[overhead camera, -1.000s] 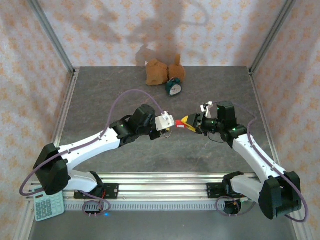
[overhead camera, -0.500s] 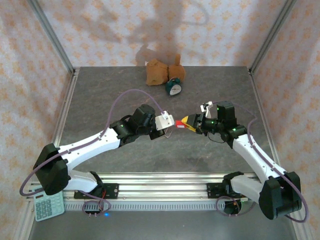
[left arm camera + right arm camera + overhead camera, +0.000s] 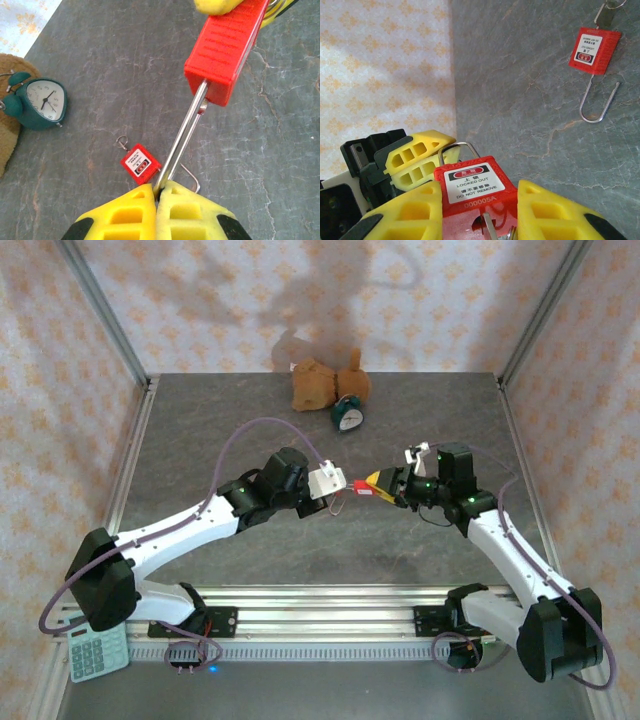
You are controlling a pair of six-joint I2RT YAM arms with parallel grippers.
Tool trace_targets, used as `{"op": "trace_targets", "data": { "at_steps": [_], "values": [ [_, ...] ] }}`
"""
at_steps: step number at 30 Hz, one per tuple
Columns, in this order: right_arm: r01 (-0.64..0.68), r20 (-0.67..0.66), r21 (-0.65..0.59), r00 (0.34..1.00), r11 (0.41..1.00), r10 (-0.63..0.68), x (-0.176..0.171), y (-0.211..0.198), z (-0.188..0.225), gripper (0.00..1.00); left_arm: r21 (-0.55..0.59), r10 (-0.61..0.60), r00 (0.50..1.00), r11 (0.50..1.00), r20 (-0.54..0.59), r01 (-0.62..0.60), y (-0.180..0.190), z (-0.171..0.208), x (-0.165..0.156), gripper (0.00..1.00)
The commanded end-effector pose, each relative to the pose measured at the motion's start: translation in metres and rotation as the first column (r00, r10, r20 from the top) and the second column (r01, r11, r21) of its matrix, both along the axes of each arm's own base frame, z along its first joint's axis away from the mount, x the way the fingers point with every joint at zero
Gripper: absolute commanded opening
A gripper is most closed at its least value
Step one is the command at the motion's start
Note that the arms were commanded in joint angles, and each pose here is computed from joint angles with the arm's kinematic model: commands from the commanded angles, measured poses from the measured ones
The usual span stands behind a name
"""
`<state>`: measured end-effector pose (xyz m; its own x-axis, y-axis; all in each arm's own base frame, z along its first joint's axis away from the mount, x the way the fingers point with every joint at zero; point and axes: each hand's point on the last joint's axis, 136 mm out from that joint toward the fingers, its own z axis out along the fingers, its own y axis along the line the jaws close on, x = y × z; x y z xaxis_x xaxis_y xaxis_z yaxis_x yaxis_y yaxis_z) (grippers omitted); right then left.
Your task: Unlock with the key
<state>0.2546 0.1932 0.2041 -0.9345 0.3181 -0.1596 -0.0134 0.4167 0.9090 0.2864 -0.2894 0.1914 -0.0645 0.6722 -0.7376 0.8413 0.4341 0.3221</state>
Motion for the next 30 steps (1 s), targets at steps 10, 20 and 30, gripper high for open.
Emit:
{"op": "trace_targets", "data": {
  "at_steps": [10,20,30],
  "values": [
    [0.022,0.023,-0.003,1.0,1.0,-0.022,0.004,-0.007,0.008,0.24,0.039,0.088,0.995,0.995,0.052,-0.09,0.023,0.01,0.009,0.54],
    [-0.005,0.018,0.003,1.0,1.0,0.005,0.002,-0.003,0.006,0.24,0.049,-0.038,0.983,0.998,0.179,0.03,-0.016,0.04,-0.001,0.76],
    [-0.058,0.028,-0.022,0.998,0.998,0.059,-0.009,0.007,0.006,0.24,0.048,-0.169,0.971,0.985,0.169,0.163,-0.063,0.042,-0.01,0.72]
  ]
}}
